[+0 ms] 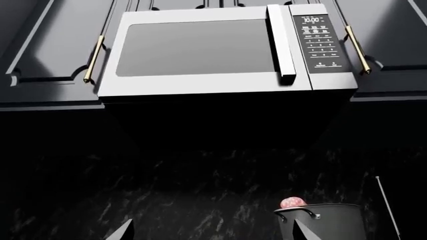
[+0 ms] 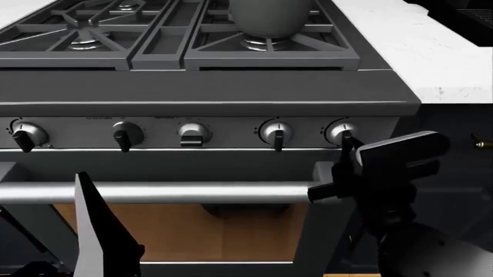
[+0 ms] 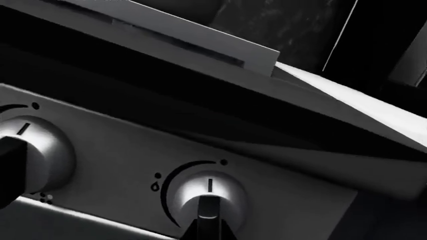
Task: Frozen meat rests on a plate on the counter. Retrieve the meat and place it in a pot on a burner. Then turn the burner on.
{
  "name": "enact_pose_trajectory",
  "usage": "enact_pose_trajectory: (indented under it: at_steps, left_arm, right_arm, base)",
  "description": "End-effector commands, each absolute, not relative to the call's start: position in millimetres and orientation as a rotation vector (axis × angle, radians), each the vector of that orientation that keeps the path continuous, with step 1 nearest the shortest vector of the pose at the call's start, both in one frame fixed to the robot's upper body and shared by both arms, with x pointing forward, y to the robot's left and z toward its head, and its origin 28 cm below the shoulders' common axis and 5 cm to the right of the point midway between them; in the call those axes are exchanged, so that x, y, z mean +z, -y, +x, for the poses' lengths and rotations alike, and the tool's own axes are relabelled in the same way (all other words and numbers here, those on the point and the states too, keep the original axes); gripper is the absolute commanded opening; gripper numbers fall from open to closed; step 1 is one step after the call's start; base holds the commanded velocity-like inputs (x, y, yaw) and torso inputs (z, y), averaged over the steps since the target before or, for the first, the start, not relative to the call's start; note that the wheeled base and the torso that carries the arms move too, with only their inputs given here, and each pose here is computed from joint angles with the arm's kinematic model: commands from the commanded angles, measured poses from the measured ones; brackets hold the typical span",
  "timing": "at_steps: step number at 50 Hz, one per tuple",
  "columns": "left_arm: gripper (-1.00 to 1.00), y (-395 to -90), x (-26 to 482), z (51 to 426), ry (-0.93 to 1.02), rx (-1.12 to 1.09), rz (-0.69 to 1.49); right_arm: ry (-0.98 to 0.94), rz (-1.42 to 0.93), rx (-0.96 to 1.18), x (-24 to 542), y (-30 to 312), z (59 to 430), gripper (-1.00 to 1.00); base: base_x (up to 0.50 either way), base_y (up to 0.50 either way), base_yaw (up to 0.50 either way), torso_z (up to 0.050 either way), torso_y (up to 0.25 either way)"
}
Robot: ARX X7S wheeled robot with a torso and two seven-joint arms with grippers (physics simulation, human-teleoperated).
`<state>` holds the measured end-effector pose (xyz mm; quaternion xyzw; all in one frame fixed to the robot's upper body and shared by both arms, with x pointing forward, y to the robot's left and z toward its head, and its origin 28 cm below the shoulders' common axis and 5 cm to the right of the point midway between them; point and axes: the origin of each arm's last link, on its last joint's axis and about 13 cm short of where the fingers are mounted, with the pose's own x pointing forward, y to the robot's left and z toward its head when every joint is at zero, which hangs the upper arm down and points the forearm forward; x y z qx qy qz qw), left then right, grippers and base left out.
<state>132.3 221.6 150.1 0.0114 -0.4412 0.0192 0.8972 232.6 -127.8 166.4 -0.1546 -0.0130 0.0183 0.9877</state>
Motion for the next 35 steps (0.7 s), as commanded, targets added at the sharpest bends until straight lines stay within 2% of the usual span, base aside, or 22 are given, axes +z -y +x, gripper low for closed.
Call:
enact_pose_trajectory:
  at_steps: [1, 35]
  left_arm:
    - [1.0, -221.8, 150.1, 132.1, 0.914, 0.041, 0.025]
    - [1.0, -221.8, 149.6, 131.9, 0.913, 0.043, 0.027]
  right_arm:
    - [0.012, -0.325, 0.148, 163.7, 120.2, 230.6, -1.0]
    - [-0.027, -0.506, 0.204, 152.4, 124.2, 229.9, -1.0]
  base:
    - [0.0, 0.0, 0.0, 0.0, 0.0]
    - [0.0, 0.0, 0.0, 0.0, -0.001]
